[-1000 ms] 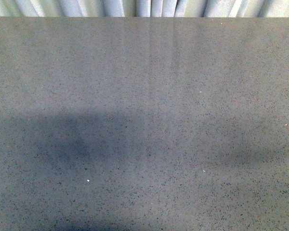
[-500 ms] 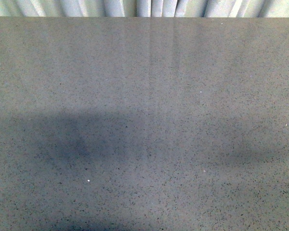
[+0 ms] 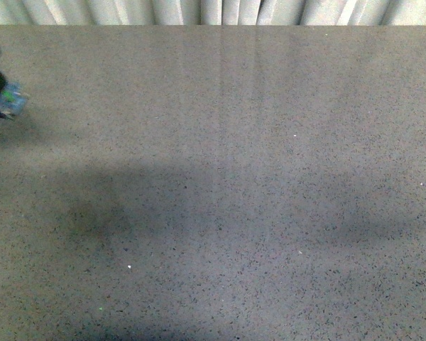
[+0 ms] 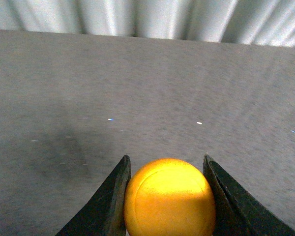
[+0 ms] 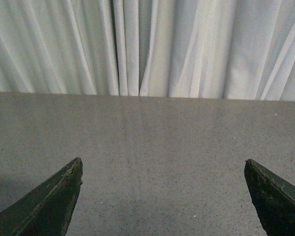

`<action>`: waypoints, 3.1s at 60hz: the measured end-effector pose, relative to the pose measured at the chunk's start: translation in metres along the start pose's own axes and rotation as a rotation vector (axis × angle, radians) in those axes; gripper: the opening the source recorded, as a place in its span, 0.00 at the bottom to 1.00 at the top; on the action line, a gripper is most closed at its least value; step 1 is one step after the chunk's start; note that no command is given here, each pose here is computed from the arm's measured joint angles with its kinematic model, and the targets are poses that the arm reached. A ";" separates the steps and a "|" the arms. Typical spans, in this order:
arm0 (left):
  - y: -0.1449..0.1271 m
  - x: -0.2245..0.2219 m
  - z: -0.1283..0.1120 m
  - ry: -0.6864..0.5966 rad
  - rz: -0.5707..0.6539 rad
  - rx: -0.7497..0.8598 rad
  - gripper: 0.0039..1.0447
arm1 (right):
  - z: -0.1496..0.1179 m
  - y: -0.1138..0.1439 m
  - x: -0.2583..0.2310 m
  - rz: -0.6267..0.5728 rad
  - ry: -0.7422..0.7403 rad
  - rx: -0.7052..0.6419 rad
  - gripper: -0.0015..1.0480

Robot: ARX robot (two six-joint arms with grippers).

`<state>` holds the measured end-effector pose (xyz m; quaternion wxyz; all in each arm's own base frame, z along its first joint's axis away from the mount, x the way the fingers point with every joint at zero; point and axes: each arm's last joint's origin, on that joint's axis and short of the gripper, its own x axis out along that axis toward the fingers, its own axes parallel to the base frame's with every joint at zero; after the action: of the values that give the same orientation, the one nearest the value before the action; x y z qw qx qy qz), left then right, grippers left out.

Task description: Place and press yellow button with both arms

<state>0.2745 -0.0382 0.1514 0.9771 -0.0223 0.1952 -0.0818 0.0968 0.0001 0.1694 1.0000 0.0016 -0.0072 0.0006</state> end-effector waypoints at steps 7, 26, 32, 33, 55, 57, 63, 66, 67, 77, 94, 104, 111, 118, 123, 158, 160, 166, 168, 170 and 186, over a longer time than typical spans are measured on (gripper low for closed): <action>-0.035 0.012 -0.024 0.067 -0.074 0.044 0.33 | 0.000 0.000 0.000 0.000 0.000 0.000 0.91; -0.067 0.018 -0.074 0.180 -0.122 0.074 0.33 | 0.000 0.000 0.000 0.000 0.000 0.000 0.91; -0.068 0.018 -0.082 0.195 -0.118 0.074 0.33 | 0.000 0.000 0.000 0.000 0.000 0.000 0.91; -0.068 0.017 -0.083 0.198 -0.118 0.074 0.33 | 0.000 0.000 0.000 0.000 0.000 0.000 0.91; -0.071 0.015 -0.084 0.209 -0.130 0.064 0.71 | 0.000 0.000 0.000 0.000 0.000 0.000 0.91; -0.071 0.014 -0.081 0.206 -0.134 0.061 0.76 | 0.000 0.000 0.000 0.000 0.000 0.000 0.91; -0.065 0.008 -0.066 0.176 -0.132 0.045 0.90 | 0.000 0.000 0.000 0.000 0.000 0.000 0.91; -0.060 0.005 -0.055 0.156 -0.133 0.034 0.93 | 0.000 0.000 0.000 0.000 0.000 0.000 0.91; -0.059 0.004 -0.052 0.149 -0.132 0.031 0.93 | 0.000 0.000 0.000 0.000 0.000 0.000 0.91; -0.039 -0.015 -0.010 0.060 -0.163 -0.018 0.91 | 0.000 0.000 0.000 0.000 0.000 0.000 0.91; 0.003 -0.082 0.016 -0.399 0.165 0.016 0.51 | 0.000 0.000 0.000 -0.001 0.003 0.002 0.91; 0.007 -0.098 -0.002 -0.386 0.153 0.031 0.24 | 0.012 0.002 0.024 0.009 0.462 0.088 0.91; 0.011 -0.107 -0.010 -0.381 0.149 0.033 0.05 | 0.032 0.011 0.067 0.071 0.442 0.038 0.91; 0.018 -0.116 -0.016 -0.386 0.159 0.034 0.01 | 0.036 0.029 0.111 0.172 0.421 -0.070 0.91; 0.018 -0.121 -0.019 -0.389 0.161 0.034 0.01 | 0.032 0.049 0.142 0.283 0.420 -0.137 0.91; 0.014 -0.146 -0.039 -0.401 0.159 0.036 0.01 | -0.010 0.216 0.241 0.927 0.449 -0.341 0.88; 0.014 -0.147 -0.039 -0.403 0.159 0.036 0.01 | -0.012 0.219 0.243 0.934 0.449 -0.334 0.84; 0.013 -0.150 -0.040 -0.404 0.159 0.036 0.01 | -0.019 0.225 0.247 0.953 0.473 -0.303 0.68; 0.013 -0.151 -0.040 -0.405 0.159 0.036 0.01 | -0.021 0.226 0.247 0.956 0.483 -0.292 0.61; 0.013 -0.153 -0.041 -0.406 0.159 0.036 0.01 | -0.024 0.228 0.248 0.966 0.493 -0.281 0.54; 0.012 -0.159 -0.043 -0.408 0.159 0.036 0.01 | -0.039 0.234 0.252 0.998 0.563 -0.224 0.06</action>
<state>0.1144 -0.0004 0.1708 1.0000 -0.0053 -0.0068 -0.0019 0.3495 0.2349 0.1346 0.8363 -0.1079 0.2590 0.4711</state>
